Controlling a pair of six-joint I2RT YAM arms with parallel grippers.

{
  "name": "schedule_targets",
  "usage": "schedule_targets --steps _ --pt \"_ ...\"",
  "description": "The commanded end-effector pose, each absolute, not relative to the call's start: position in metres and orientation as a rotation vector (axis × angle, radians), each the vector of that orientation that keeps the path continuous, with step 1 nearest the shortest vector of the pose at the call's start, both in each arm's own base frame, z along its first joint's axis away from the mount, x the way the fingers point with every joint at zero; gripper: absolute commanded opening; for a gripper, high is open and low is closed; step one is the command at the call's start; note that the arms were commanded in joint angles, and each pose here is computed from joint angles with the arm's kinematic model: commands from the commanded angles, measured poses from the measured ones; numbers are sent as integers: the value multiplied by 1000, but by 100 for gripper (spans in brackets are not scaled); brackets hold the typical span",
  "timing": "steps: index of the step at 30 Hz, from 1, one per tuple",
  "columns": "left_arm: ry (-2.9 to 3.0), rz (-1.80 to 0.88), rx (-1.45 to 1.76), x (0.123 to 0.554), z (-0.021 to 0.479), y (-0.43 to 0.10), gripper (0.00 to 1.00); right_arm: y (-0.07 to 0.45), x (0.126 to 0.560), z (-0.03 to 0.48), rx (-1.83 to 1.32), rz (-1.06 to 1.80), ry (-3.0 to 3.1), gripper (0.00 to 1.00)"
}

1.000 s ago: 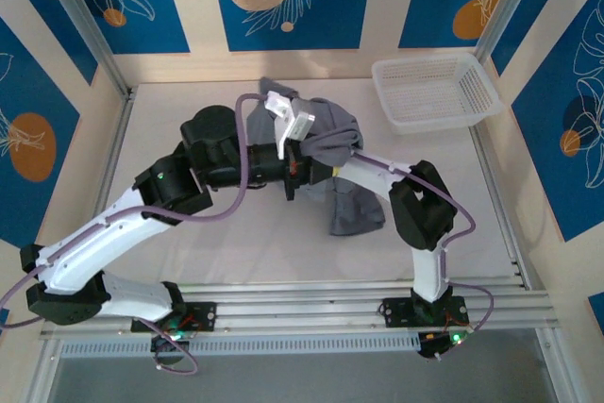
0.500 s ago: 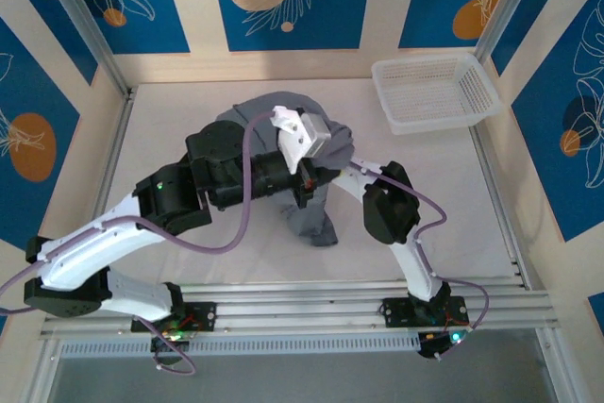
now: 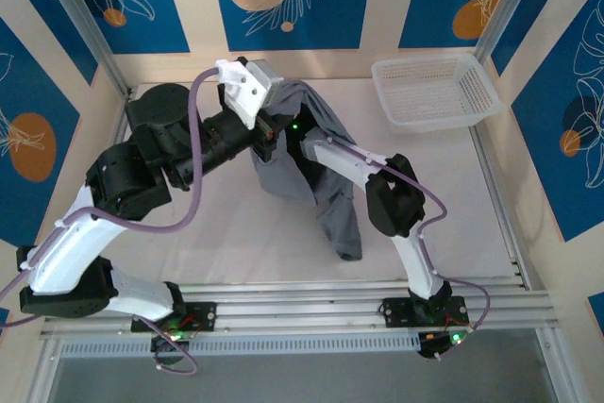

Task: Fold the inside-out t-shirt
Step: Turn the T-shirt inside out at the center of the table.

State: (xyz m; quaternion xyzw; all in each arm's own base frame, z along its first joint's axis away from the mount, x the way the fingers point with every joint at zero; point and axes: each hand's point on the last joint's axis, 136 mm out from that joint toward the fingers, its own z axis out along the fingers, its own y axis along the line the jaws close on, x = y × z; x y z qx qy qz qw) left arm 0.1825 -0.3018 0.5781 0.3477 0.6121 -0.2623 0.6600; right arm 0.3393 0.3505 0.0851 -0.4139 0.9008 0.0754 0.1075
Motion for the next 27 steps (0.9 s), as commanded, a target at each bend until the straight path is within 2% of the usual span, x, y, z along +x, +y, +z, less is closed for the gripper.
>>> schedule_targets --steps 1,4,6,8,10,11,13,15,18,21,24,26,27 --pt "1255 -708 888 152 602 -315 0 348 330 50 -1243 176 2776 2" --pt "1203 -718 909 141 618 -314 0 357 320 38 -1271 258 2821 6" --pt "1186 -705 929 137 622 -315 0 359 318 37 -1265 289 2828 13" --pt "1174 -707 958 132 621 -316 0 360 319 39 -1237 330 2843 44" --pt "1182 -709 976 130 613 -318 0 359 320 37 -1203 342 2867 65" --pt "1186 -711 981 130 609 -320 0 357 321 34 -1188 330 2882 79" --pt "1190 -715 984 129 602 -320 0 355 321 26 -1168 308 2916 93" --pt "1193 -720 986 128 599 -319 0 356 317 13 -1153 309 2965 95" --pt "1196 -716 992 127 598 -317 0 354 315 -10 -1164 223 3001 94" --pt "1217 -691 965 132 597 -312 0 356 312 -25 -1168 193 3002 84" --pt "1256 -628 899 145 589 -304 0 365 299 -30 -1184 323 3040 57" --pt "1291 -572 847 156 580 -297 0 378 287 -24 -1188 511 3043 28" --pt "1310 -540 813 163 576 -292 0 384 283 -19 -1181 586 3033 18"
